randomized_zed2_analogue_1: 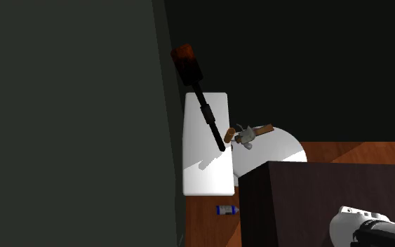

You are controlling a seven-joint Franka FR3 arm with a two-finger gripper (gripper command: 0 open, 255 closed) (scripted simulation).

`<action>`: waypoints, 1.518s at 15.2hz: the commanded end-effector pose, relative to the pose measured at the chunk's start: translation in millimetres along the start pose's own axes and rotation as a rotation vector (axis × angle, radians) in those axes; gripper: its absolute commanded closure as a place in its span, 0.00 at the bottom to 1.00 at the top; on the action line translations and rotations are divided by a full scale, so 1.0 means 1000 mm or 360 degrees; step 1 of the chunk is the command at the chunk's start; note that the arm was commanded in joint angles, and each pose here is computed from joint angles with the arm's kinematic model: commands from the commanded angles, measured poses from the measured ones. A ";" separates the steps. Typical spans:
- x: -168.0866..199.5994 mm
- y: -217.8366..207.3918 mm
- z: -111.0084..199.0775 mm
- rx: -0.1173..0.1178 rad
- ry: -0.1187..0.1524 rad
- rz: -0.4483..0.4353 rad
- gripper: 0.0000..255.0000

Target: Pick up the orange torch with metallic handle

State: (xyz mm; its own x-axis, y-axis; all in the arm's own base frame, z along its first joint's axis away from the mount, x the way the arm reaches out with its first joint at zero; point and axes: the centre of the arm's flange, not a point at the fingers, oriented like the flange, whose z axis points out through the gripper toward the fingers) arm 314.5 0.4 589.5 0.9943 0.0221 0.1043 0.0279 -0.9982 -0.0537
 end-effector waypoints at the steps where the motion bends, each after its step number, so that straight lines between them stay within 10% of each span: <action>1: 0.000 0.000 0.000 0.0000 0.0000 0.0000 0.00; 23: 0.107 0.206 0.168 -0.0029 0.0013 0.0665 0.00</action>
State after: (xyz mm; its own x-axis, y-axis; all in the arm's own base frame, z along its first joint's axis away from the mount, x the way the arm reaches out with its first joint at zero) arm 437.8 -184.2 434.0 0.9264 -0.3668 0.0856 -0.3610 -0.9295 -0.0758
